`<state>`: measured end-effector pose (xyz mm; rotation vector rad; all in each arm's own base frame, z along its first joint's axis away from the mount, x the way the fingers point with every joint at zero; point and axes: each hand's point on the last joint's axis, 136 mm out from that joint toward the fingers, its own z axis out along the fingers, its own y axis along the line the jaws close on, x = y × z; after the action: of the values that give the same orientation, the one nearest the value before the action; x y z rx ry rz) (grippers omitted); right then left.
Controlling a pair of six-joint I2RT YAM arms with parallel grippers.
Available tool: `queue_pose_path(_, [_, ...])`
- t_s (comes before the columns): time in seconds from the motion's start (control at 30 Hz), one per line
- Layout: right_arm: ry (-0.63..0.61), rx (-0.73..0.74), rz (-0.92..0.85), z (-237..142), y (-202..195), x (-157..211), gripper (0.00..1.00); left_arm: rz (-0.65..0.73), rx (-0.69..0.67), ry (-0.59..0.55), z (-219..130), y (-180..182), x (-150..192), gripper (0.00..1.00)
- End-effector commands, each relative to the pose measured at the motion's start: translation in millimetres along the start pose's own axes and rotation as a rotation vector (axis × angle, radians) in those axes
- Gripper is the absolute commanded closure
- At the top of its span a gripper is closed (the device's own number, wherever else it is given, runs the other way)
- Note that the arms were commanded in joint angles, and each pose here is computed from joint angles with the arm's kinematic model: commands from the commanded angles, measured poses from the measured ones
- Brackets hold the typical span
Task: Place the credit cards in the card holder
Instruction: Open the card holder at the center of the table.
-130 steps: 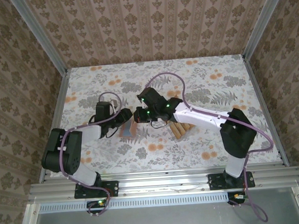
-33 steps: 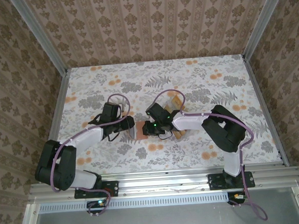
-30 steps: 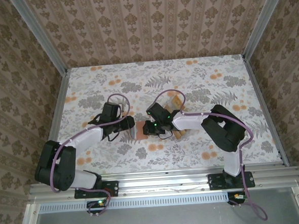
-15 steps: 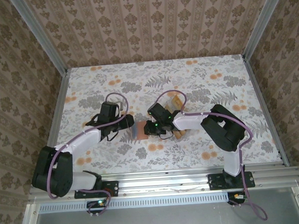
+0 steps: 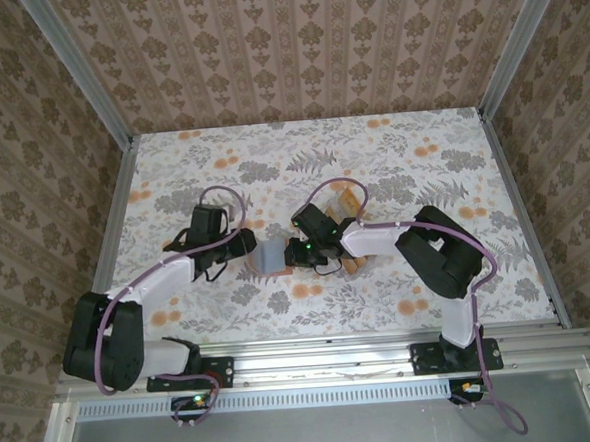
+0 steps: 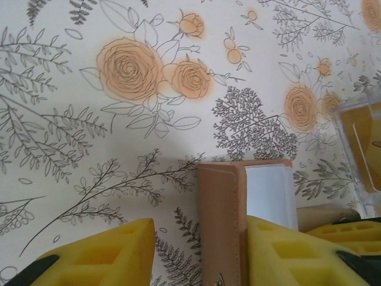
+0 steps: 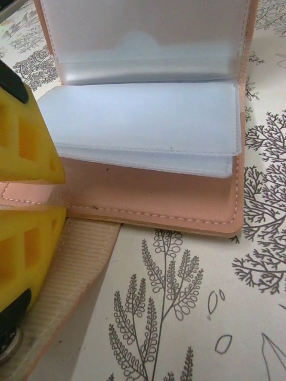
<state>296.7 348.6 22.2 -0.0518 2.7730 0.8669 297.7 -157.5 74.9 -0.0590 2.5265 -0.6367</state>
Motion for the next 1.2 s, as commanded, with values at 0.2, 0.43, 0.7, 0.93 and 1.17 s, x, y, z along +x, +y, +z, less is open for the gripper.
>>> queue_pose_path(0.2, [0.01,0.058,0.036,7,-24,6,0.83,-0.064,0.101,-0.051,-7,-6,-4,0.66])
queue_pose_path(0.43, [-0.031,0.048,0.017,-19,-17,-9,0.79,-0.081,0.094,-0.049,-4,-1,-3,0.84])
queue_pose_path(0.7, [-0.119,0.061,-0.038,-70,-2,-36,0.76,-0.072,0.101,-0.059,-9,-5,-9,0.86])
queue_pose_path(0.93, [-0.056,-0.04,-0.078,-45,41,-32,0.76,-0.07,0.109,-0.061,-9,-8,-12,0.86])
queue_pose_path(1.17, [0.021,-0.047,-0.052,-2,43,-12,0.78,-0.062,0.119,-0.057,-12,-13,-15,0.75])
